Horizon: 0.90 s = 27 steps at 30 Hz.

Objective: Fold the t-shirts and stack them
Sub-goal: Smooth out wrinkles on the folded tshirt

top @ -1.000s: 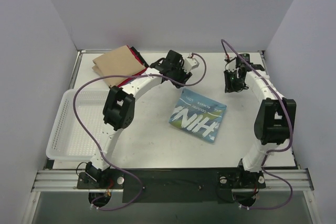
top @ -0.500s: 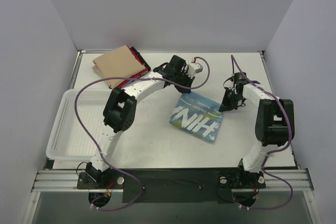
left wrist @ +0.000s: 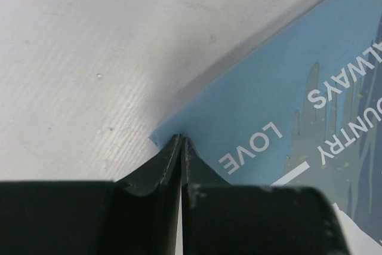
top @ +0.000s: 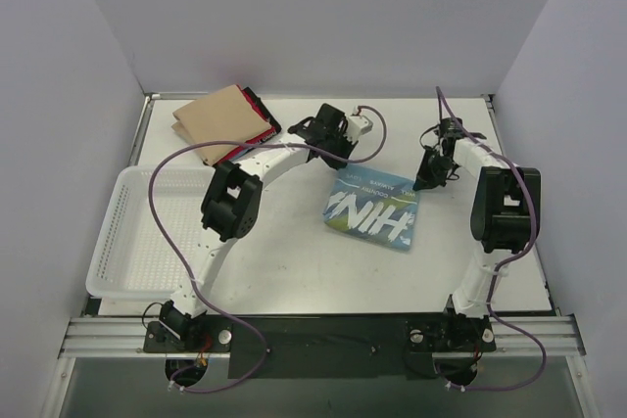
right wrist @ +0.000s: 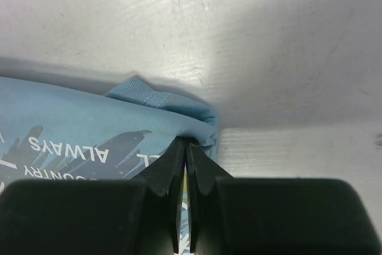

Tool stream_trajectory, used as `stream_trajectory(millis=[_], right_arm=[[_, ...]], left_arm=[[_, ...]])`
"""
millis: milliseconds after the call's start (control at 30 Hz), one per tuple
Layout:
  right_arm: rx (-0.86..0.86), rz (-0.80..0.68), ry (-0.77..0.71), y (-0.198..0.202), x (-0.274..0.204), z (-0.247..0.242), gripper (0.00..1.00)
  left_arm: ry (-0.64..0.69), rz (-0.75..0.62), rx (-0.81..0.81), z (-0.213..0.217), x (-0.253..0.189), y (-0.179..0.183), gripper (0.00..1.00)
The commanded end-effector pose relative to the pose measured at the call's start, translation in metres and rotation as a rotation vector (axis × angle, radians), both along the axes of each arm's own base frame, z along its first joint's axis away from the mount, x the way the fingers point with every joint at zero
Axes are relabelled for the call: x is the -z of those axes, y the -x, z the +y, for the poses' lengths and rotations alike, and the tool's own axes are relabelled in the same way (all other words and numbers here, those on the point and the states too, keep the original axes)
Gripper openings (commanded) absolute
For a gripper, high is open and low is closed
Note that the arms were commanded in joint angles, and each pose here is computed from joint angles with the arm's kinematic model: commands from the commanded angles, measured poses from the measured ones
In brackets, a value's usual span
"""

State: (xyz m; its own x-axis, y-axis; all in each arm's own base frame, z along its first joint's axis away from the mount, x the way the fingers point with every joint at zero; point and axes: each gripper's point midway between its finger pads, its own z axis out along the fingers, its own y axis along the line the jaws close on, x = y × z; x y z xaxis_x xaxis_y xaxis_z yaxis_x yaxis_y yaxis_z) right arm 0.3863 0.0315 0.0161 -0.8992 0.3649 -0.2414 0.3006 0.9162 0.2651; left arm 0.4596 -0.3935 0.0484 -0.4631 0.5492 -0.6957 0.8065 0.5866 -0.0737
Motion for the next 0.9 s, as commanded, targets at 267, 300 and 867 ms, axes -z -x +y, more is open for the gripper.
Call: stream_trajectory(millis=[267,300,867], right_arm=[[-0.215,-0.132,-0.014,0.049,-0.082,0.065,0.0],[-0.199,-0.136,-0.052,0.056,-0.085,0.072,0.0],[-0.061,0.169,-0.03,0.166,0.028,0.049,0.0]], left_arm=[[0.125,0.099,0.086,0.003,-0.106,0.056,0.16],[0.129,0.152,0.119,-0.001,-0.099,0.073,0.16],[-0.088,0.398,0.159,0.054,0.017,0.169,0.16]])
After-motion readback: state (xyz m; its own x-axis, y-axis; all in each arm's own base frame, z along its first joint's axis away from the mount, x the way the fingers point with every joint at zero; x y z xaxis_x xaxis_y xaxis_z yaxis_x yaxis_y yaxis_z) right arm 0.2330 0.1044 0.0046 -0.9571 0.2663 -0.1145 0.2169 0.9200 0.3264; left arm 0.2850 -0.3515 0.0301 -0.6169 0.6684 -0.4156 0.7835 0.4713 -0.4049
